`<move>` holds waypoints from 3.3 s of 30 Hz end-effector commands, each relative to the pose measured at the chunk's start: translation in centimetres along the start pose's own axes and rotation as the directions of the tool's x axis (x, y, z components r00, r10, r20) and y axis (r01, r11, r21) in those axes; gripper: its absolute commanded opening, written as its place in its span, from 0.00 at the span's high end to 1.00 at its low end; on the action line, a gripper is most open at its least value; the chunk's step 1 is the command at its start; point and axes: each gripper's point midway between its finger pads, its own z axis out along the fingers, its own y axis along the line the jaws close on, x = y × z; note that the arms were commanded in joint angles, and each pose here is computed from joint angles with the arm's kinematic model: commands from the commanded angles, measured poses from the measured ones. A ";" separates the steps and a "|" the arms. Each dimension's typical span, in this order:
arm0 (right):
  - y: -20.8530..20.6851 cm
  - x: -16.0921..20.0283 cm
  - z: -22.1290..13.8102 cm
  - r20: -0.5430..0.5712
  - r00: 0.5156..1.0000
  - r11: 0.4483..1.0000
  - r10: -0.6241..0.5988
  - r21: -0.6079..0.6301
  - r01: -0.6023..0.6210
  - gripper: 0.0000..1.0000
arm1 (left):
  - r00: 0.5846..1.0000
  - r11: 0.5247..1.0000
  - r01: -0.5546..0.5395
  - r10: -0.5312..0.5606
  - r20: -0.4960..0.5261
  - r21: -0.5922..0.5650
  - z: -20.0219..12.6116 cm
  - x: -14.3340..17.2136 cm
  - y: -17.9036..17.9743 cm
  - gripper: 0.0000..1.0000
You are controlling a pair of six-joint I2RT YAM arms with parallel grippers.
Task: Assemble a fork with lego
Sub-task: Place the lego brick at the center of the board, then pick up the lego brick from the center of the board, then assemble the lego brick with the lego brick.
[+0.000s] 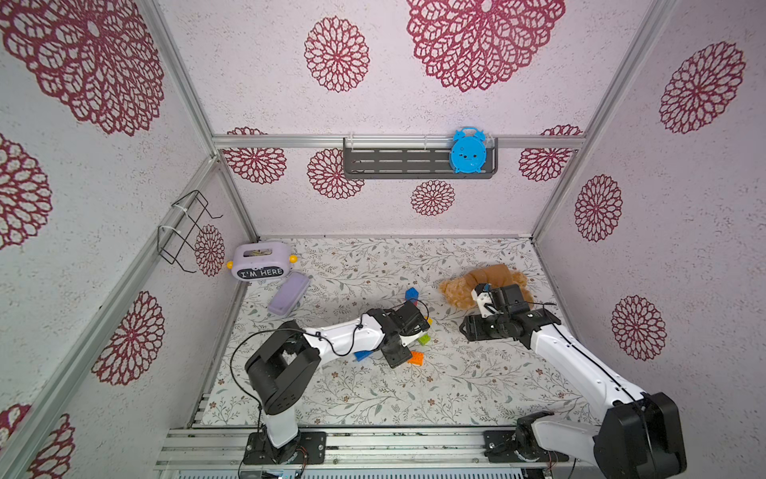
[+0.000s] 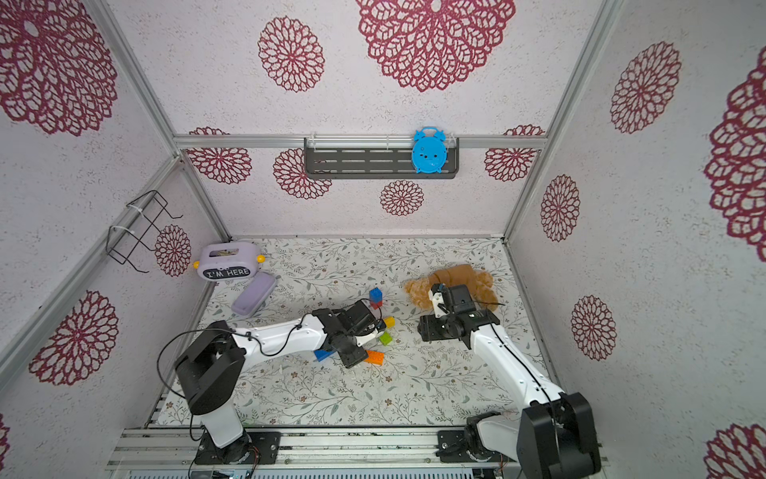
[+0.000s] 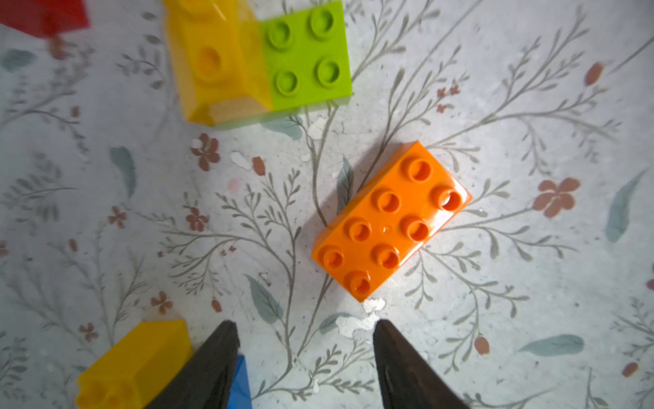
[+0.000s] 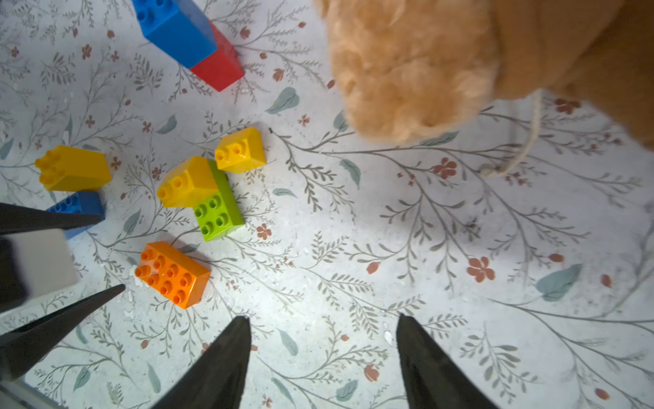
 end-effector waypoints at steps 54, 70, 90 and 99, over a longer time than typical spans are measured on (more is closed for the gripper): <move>13.3 -0.2 6.8 -0.076 0.731 0.729 -0.678 -0.200 0.655 0.76 | 0.568 0.768 0.634 -0.381 0.729 -0.093 -19.0 7.3 9.5 0.03; 16.8 3.8 7.2 -0.033 0.478 0.462 -0.878 -0.327 0.824 0.78 | 0.533 0.734 0.669 -0.367 0.762 -0.114 -20.3 9.7 9.7 0.03; 15.6 5.5 9.6 -0.121 0.428 0.442 -0.896 -0.340 0.830 0.78 | 0.564 0.749 0.650 -0.363 0.741 -0.128 -19.5 9.0 9.7 0.03; 14.1 9.0 11.0 -0.226 0.329 0.394 -0.917 -0.385 0.835 0.78 | 0.573 0.750 0.646 -0.358 0.737 -0.138 -19.4 9.0 9.7 0.03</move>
